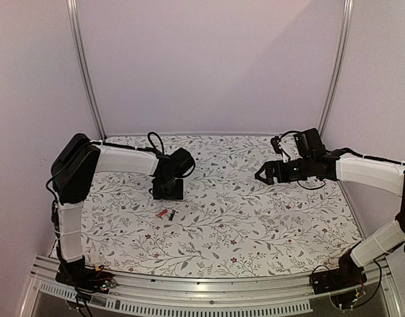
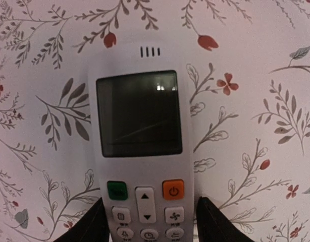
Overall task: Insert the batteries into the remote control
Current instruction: Pick up the remote control from the center of the board, then pass from the left arm to the right, then pass from the right arm to the left
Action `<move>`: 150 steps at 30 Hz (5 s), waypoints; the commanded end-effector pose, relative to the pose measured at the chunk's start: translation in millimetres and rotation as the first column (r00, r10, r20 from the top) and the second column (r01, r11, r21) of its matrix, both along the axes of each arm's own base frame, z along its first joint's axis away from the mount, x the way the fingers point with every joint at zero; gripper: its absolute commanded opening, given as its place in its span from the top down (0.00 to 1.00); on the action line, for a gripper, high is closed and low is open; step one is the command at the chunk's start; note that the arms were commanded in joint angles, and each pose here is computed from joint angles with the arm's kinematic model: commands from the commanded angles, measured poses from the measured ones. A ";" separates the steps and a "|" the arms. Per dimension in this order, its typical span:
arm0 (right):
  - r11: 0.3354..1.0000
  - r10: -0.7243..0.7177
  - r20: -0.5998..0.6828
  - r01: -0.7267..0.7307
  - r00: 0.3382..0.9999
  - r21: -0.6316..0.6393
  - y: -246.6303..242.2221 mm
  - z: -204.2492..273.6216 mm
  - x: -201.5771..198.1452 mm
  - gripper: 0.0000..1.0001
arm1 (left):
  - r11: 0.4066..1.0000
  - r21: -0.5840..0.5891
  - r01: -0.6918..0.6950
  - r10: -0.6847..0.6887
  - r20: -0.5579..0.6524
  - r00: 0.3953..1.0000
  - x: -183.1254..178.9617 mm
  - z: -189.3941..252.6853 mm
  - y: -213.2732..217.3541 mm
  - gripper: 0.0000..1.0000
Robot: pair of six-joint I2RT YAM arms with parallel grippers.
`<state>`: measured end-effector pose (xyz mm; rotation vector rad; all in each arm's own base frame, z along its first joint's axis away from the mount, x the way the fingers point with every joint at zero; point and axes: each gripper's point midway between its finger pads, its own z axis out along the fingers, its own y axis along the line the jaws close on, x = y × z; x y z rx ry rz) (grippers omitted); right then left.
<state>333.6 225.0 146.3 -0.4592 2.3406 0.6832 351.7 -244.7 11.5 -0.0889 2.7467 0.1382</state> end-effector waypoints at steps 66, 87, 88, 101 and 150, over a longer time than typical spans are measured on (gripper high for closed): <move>0.343 0.571 0.701 -0.900 0.427 0.269 93.3 284.2 -225.9 0.42 | -0.762 -0.496 0.417 -0.476 0.865 0.159 -238.7 372.3 -202.7 0.74; 0.279 0.600 0.700 -0.922 0.387 0.270 98.0 293.8 -232.7 0.91 | -0.776 -0.452 0.440 -0.440 0.888 0.135 -238.9 382.0 -197.6 0.47; 0.278 0.599 0.702 -0.922 0.386 0.270 97.1 294.9 -233.3 0.92 | -0.774 -0.449 0.447 -0.436 0.889 0.140 -236.4 382.6 -196.4 0.43; 0.458 0.598 0.588 -0.834 0.545 0.307 106.9 268.4 -197.7 0.99 | -0.392 -0.578 0.716 -0.403 0.808 0.431 -113.4 348.0 -182.0 0.06; 0.857 0.222 0.032 -0.210 0.975 0.471 117.4 152.4 -46.6 0.98 | 0.573 -0.025 0.819 -0.628 0.629 0.458 -101.1 222.5 -211.6 0.50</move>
